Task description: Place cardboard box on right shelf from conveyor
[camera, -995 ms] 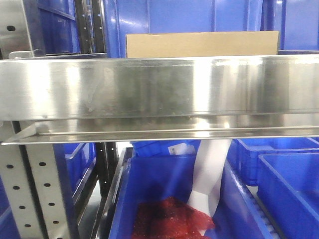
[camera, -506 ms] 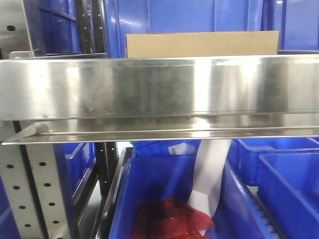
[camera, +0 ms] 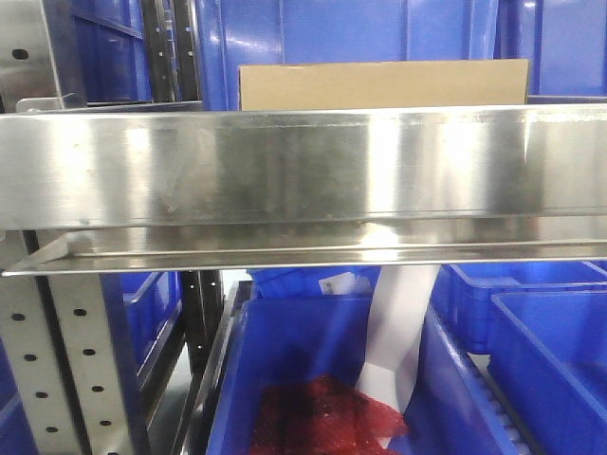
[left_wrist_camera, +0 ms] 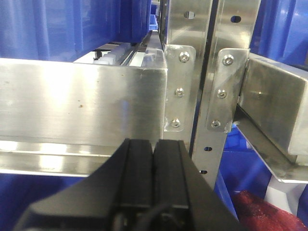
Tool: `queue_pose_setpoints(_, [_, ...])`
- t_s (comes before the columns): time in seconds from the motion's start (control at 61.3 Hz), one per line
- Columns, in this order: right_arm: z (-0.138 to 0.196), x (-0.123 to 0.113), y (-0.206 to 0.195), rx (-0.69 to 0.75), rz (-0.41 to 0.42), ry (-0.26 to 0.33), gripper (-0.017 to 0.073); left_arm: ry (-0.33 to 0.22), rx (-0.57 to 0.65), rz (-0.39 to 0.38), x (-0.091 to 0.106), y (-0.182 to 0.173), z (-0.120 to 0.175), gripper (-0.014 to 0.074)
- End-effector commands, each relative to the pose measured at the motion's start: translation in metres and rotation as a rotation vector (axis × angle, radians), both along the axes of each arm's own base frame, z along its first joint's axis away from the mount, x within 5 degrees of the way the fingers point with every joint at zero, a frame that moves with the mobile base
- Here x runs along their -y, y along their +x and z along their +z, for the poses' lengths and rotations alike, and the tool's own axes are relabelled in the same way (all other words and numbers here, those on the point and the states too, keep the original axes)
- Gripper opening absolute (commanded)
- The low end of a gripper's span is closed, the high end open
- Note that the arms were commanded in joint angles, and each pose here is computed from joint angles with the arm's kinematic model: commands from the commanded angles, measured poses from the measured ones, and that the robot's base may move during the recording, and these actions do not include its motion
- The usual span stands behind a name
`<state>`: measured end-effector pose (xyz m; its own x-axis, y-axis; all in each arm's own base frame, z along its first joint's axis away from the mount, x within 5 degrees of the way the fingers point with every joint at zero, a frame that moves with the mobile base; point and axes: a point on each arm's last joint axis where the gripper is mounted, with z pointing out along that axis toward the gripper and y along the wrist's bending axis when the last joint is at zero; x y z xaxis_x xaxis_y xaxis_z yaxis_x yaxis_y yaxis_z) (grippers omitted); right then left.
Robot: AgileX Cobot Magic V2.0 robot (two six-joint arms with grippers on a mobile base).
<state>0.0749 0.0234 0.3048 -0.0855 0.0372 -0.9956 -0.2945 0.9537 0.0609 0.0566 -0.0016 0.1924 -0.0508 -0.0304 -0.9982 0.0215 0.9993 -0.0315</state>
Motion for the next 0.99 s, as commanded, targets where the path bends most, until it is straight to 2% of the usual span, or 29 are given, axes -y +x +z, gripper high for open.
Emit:
queue_pose_setpoints(0.0, [0.002, 0.007, -0.008, 0.126, -0.067, 0.031, 0.0057, -0.007, 0.09, 0.007, -0.001, -0.001, 0.005, -0.0116])
queue_pose_setpoints(0.228, [-0.048, 0.017, -0.021, 0.168, -0.182, 0.103, 0.0057, -0.007, 0.09, 0.007, -0.001, -0.001, 0.005, -0.0116])
queue_pose_setpoints(0.489, [-0.091, 0.02, -0.021, 0.172, -0.238, 0.09, 0.0057, -0.007, 0.09, 0.007, -0.001, -0.001, 0.005, -0.0116])
queue_pose_setpoints(0.783, [-0.09, 0.02, -0.021, 0.256, -0.24, 0.063, 0.0057, -0.007, 0.09, 0.007, -0.001, -0.001, 0.005, -0.0116])
queue_pose_setpoints(0.979, [-0.088, 0.02, -0.022, 0.275, -0.24, 0.066, 0.0057, -0.007, 0.09, 0.007, -0.001, -0.001, 0.005, -0.0116])
